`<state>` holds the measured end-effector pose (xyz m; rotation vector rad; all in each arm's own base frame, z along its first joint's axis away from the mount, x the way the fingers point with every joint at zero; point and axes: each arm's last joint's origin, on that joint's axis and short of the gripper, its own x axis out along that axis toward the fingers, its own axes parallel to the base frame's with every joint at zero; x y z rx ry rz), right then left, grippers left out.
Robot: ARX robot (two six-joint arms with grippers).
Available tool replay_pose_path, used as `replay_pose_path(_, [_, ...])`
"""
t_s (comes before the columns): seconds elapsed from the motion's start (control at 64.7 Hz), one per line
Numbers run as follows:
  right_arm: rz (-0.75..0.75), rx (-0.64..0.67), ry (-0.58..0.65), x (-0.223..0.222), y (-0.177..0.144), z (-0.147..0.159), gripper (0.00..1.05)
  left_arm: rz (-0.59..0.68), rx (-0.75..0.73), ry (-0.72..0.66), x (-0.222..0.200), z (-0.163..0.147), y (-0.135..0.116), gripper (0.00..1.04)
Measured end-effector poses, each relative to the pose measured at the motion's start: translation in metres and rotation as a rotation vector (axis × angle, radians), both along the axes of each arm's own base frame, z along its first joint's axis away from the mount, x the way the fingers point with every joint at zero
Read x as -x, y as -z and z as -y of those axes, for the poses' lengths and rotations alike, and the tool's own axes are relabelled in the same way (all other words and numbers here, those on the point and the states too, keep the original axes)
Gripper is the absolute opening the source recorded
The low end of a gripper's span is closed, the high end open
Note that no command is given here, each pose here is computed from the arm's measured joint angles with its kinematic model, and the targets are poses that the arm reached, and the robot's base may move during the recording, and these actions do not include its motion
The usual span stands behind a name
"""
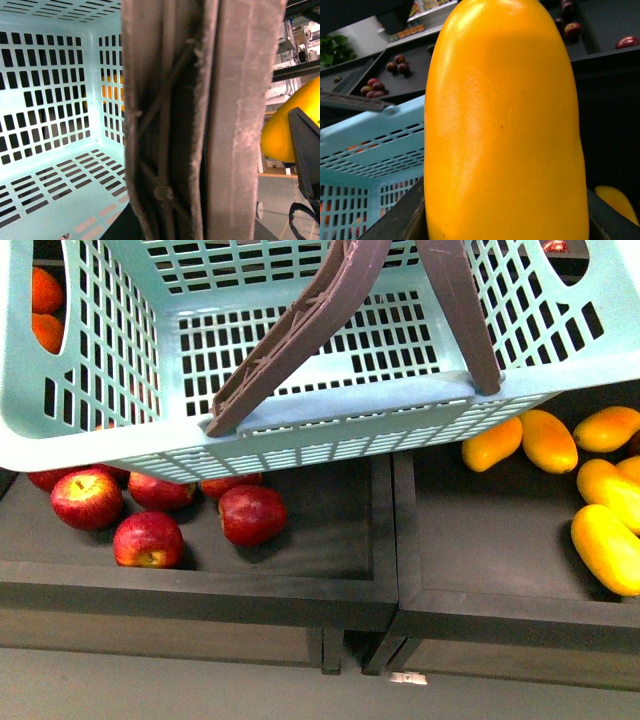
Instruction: Pick mango and avocado into basket
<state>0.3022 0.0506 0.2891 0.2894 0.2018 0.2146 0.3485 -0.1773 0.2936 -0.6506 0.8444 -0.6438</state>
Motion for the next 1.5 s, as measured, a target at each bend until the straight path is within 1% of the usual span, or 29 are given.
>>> replay_pose_path(0.077, [-0.008,0.011,-0.048,0.002,0.003,-0.021,0.53,0.0,0.001,0.001,0.0,0.0,0.0,0.15])
replay_pose_path(0.247, [-0.04,0.027,-0.121,0.002,0.014,-0.052,0.53,0.0,0.0,0.001,0.0,0.0,0.0,0.15])
replay_pose_path(0.402, [-0.08,0.048,-0.156,0.003,0.026,-0.071,0.53,0.0,0.0,-0.001,0.0,0.0,0.0,0.15])
replay_pose_path(0.572, [-0.116,0.066,-0.161,-0.001,0.037,-0.081,0.53,0.0,0.0,0.0,0.0,0.0,0.0,0.15])
replay_pose_path(0.618, [-0.124,0.069,-0.158,-0.002,0.039,-0.082,0.57,0.0,0.0,0.0,0.0,0.0,0.0,0.15])
replay_pose_path(0.633, [-0.128,0.068,-0.152,-0.003,0.04,-0.082,0.61,0.0,0.001,0.001,0.0,0.0,0.0,0.15])
replay_pose_path(0.664, [-0.131,0.07,-0.148,-0.004,0.041,-0.082,0.64,0.0,0.0,0.001,0.0,0.0,0.0,0.15])
replay_pose_path(0.695, [-0.134,0.069,-0.142,-0.004,0.042,-0.082,0.68,0.0,0.0,0.001,0.0,0.0,0.0,0.15])
replay_pose_path(0.711, [-0.136,0.068,-0.137,-0.005,0.042,-0.082,0.71,0.0,0.0,0.0,0.0,0.0,0.0,0.15])
replay_pose_path(0.772, [-0.14,0.061,-0.129,-0.006,0.043,-0.08,0.78,0.0,0.0,0.0,0.0,0.0,0.0,0.15])
replay_pose_path(0.788, [-0.14,0.058,-0.125,-0.006,0.043,-0.079,0.82,0.0,0.0,0.0,0.0,0.0,0.0,0.15])
replay_pose_path(0.85, [-0.138,0.038,-0.108,-0.007,0.041,-0.075,0.9,0.0,0.0,0.0,0.0,0.0,0.0,0.15])
replay_pose_path(0.881, [-0.132,0.017,-0.092,-0.007,0.038,-0.071,0.96,0.0,0.002,0.005,0.0,0.0,0.0,0.15])
replay_pose_path(0.911, [-0.126,-0.005,-0.077,-0.007,0.034,-0.067,0.97,-0.002,-0.003,-0.001,0.0,0.001,0.001,0.15])
replay_pose_path(0.973, [-0.107,-0.044,-0.038,-0.004,0.026,-0.055,0.96,-0.002,-0.008,-0.007,0.001,0.001,0.002,0.15])
replay_pose_path(1.02, [-0.087,-0.082,0.022,0.002,0.019,-0.037,0.96,-0.004,-0.004,-0.006,0.0,0.0,0.002,0.15])
replay_pose_path(1.081, [-0.056,-0.116,0.126,0.016,0.007,-0.005,0.96,-0.003,-0.006,-0.01,0.0,-0.001,0.002,0.15])
replay_pose_path(1.112, [0.025,-0.074,0.183,0.026,0.003,0.013,0.91,-0.001,-0.008,-0.009,0.0,-0.001,0.002,0.15])
replay_pose_path(1.159, [0.144,0.015,0.198,0.043,0.005,0.036,0.81,-0.002,-0.006,-0.008,0.0,-0.001,0.002,0.15])
replay_pose_path(1.22, [0.194,0.131,0.236,0.063,0.015,0.049,0.7,-0.004,-0.003,-0.003,0.0,-0.001,0.002,0.15])
replay_pose_path(1.313, [0.211,0.209,0.232,0.082,0.03,0.051,0.56,-0.005,-0.003,-0.004,0.0,0.0,0.002,0.15])
replay_pose_path(1.437, [0.183,0.266,0.215,0.104,0.062,0.051,0.27,-0.009,0.002,0.002,0.001,0.001,0.002,0.15])
replay_pose_path(1.499, [0.185,0.271,0.215,0.112,0.069,0.051,0.16,-0.007,-0.001,-0.003,0.0,0.0,0.002,0.15])
